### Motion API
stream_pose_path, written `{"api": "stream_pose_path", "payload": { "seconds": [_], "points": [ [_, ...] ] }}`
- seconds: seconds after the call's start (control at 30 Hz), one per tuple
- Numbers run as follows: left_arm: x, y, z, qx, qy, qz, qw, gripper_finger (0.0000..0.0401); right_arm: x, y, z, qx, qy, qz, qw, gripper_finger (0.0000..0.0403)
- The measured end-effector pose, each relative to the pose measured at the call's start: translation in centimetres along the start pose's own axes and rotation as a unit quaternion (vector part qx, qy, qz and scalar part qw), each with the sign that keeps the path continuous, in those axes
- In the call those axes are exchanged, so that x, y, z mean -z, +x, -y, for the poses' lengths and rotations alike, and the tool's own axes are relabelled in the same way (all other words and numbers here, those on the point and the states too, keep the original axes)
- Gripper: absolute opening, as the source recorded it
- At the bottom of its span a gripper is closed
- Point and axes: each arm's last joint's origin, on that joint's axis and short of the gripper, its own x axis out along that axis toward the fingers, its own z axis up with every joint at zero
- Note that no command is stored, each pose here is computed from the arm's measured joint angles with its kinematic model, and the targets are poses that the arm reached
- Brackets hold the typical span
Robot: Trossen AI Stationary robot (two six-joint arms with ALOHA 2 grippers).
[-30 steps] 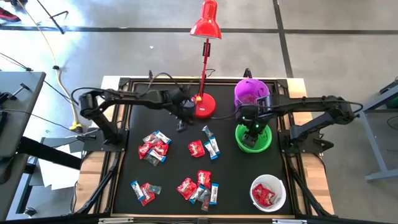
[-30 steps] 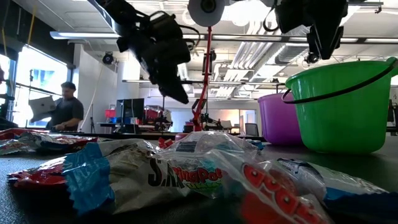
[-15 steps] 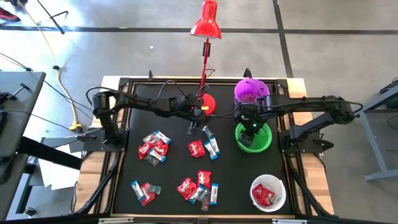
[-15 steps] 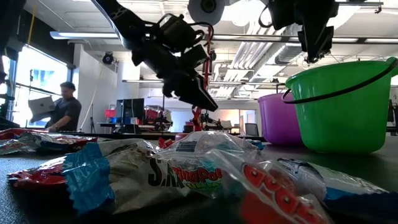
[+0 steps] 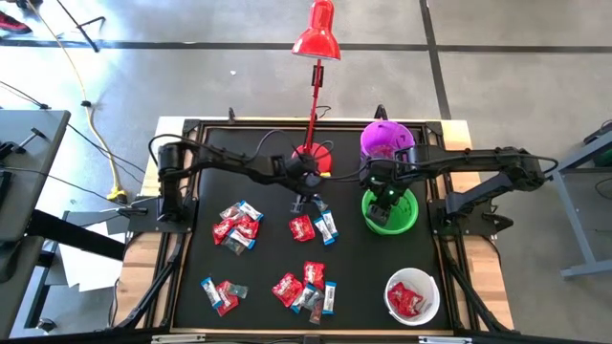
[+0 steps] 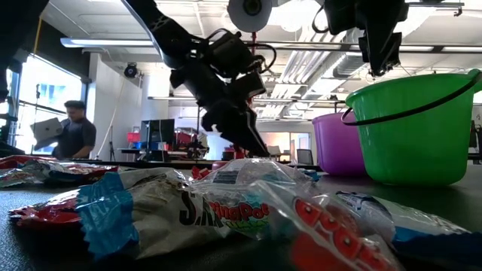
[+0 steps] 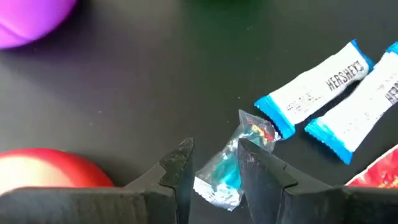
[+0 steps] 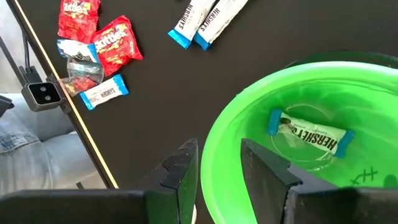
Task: Organize candy in baskets
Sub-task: Put the blue gummy into the violet bucket
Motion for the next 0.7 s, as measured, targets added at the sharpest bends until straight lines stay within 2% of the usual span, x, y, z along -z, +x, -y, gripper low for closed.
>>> {"api": "stream_pose_path", "payload": {
  "seconds": [0.5,0.7],
  "points": [
    [0.4,0.4,0.5,0.014,0.007,-0.019,1.0,0.0106,0.0,0.0,0.0,0.0,-0.023,0.0,1.0,0.0116],
    [1.5,2.0,0.7,0.024,0.004,-0.035,0.999,0.0106,0.0,0.0,0.0,0.0,-0.024,0.001,1.0,0.0116]
  ]
}}
